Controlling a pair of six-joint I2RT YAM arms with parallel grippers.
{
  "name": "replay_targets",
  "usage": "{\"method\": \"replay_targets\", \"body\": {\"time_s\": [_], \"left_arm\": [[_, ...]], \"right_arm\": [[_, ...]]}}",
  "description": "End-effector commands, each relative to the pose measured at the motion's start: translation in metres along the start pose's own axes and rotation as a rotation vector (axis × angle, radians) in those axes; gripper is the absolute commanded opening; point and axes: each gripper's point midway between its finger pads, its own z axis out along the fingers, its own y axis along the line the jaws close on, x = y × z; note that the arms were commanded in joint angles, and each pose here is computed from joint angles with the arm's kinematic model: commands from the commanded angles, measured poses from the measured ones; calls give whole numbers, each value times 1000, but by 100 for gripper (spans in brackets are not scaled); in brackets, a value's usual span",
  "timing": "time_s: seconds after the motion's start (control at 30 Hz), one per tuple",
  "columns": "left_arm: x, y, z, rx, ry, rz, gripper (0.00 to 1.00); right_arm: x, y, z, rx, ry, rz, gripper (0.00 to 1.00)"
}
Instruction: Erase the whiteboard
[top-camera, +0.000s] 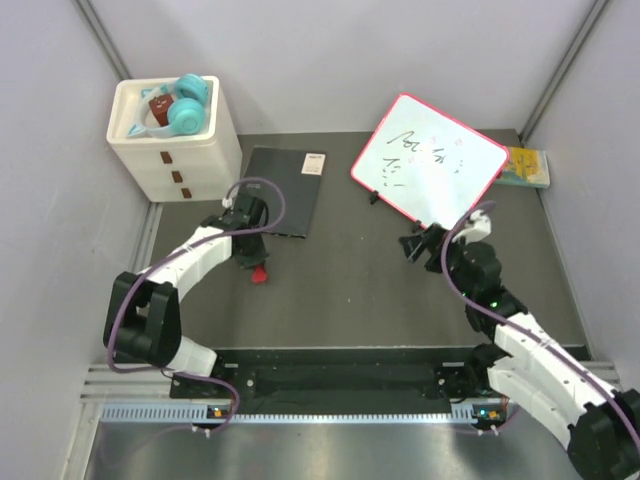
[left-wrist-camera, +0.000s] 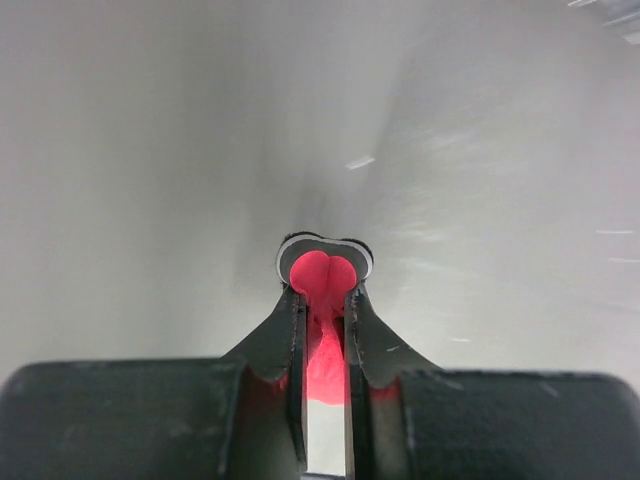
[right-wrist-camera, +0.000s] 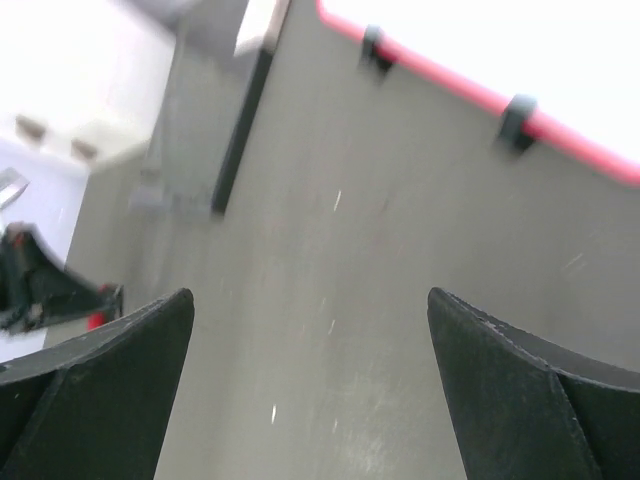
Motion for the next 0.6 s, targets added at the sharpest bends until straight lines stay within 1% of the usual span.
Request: {"method": "replay_targets", "body": {"time_s": [0.0, 0.03, 0.07, 0.1, 0.13, 0.17, 0.2, 0.23, 0.3, 0.33, 0.37, 0.4, 0.43, 0.47, 0.5, 0.53, 0.57], "left_arm": [[-59, -58, -48, 227, -197, 58, 0], [-62, -70, -53, 278, -201, 69, 0], [-66, -80, -54, 305, -211, 81, 0], [-78, -93, -61, 348, -245, 83, 0], [-78, -105, -65, 403, -231, 99, 0], [-83, -118, -66, 429, -236, 111, 0], [-87, -127, -68, 452, -246, 118, 0], [-88, -134, -62, 457, -232, 128, 0], [-95, -154, -69, 512, -241, 146, 0], [-101, -165, -71, 543, -255, 154, 0], [-104, -179, -71, 581, -248, 166, 0], [-106, -190, -73, 617, -249, 181, 0], [-110, -203, -68, 650, -256, 196, 0], [-116, -220, -80, 702, -267, 217, 0], [-119, -229, -81, 717, -269, 230, 0], [-114, -240, -72, 721, -243, 253, 0], [-124, -253, -85, 753, -270, 265, 0]], "right_arm": [[-70, -26, -18, 180, -105, -82, 99], [-89, -40, -21, 202, -130, -59, 99], [-93, -47, -22, 192, -123, -46, 99], [-94, -58, -20, 195, -112, -26, 99], [-97, -59, -17, 136, -113, -2, 99], [-108, -80, -20, 172, -151, 31, 99], [-103, -93, -15, 189, -125, 56, 99], [-105, -101, -13, 196, -132, 59, 99], [-101, -116, -7, 221, -123, 70, 97], [-87, -125, -1, 229, -84, 100, 95], [-92, -124, 5, 200, -106, 91, 93], [-91, -125, 9, 185, -103, 98, 87], [-78, -129, 15, 170, -67, 137, 82], [-87, -123, 20, 125, -102, 113, 77], [-87, -121, 22, 103, -103, 114, 71], [-82, -122, 27, 86, -88, 134, 69], [-86, -120, 29, 69, -99, 120, 68]]}}
